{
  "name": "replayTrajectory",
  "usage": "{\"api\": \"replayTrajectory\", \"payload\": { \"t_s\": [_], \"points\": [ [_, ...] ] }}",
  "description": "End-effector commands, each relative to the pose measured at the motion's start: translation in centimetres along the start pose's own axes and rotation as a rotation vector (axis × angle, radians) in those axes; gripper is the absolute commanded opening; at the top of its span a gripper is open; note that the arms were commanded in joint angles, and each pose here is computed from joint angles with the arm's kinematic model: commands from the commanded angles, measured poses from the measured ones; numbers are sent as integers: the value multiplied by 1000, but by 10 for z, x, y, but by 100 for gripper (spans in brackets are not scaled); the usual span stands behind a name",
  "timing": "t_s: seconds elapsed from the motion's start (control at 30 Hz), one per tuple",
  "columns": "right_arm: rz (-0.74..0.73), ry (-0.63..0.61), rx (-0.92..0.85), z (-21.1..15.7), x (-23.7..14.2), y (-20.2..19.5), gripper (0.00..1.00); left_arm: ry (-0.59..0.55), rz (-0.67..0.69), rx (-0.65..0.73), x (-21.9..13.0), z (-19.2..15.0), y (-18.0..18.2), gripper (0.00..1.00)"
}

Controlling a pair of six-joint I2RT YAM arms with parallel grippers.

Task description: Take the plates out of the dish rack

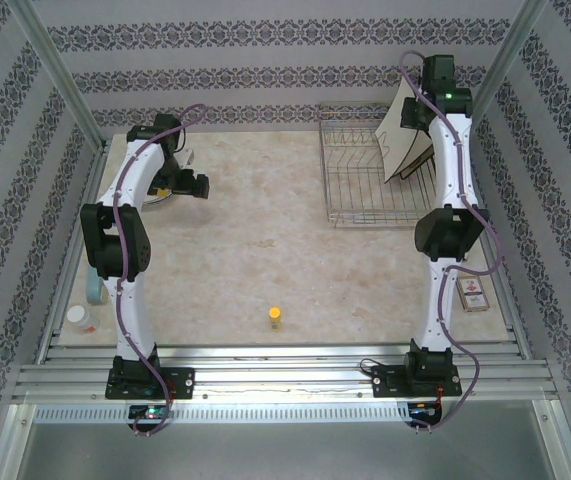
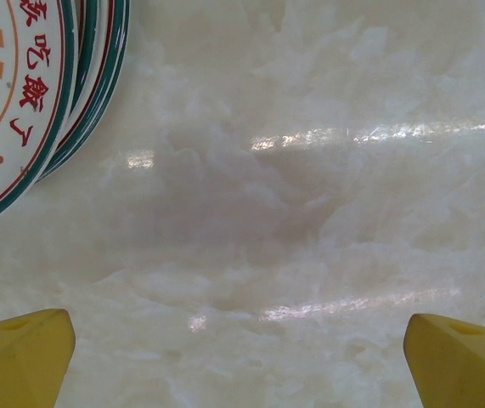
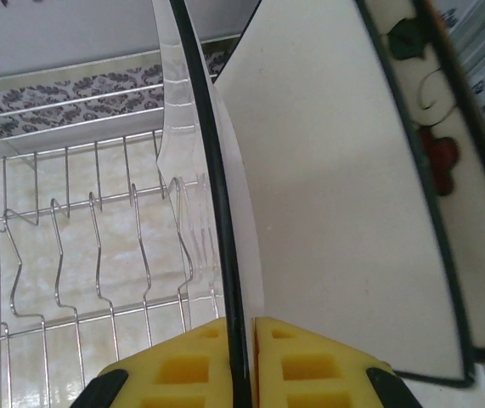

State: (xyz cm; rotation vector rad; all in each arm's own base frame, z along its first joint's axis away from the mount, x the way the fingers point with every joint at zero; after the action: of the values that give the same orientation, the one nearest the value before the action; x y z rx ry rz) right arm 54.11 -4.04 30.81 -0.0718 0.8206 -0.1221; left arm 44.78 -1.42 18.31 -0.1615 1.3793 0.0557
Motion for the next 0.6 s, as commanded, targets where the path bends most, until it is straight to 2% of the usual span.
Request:
{"api": "replayTrajectory", "payload": {
  "t_s": [0.0, 0.23, 0.5, 0.57],
  "points": [
    [-22, -344, 25, 60, -108, -6, 0, 34, -9, -1, 0, -8, -5, 100],
    [-42, -418, 12, 66, -154, -7, 0, 29, -15, 1, -2, -10, -6, 100],
    [22, -457, 12, 65, -187, 7, 0, 19, -17, 3, -5, -11, -8, 100],
    [77, -462, 21, 65, -191, 14, 0, 16, -17, 5, -7, -11, -8, 100]
  ]
}}
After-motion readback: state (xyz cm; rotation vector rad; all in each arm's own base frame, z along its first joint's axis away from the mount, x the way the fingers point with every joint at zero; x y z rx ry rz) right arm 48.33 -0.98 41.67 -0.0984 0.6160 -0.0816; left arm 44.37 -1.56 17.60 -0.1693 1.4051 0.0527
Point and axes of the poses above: each hand's point on the last joint's axis, 136 mm out from that joint toward the fingers, its own x axis out along the fingers, its own y axis along the line the jaws close on, z = x × y, the point moved 6 cm from there along -x, back along the fingers, and after that the axes turned 11 degrees about -x, right-handed, at the moved point
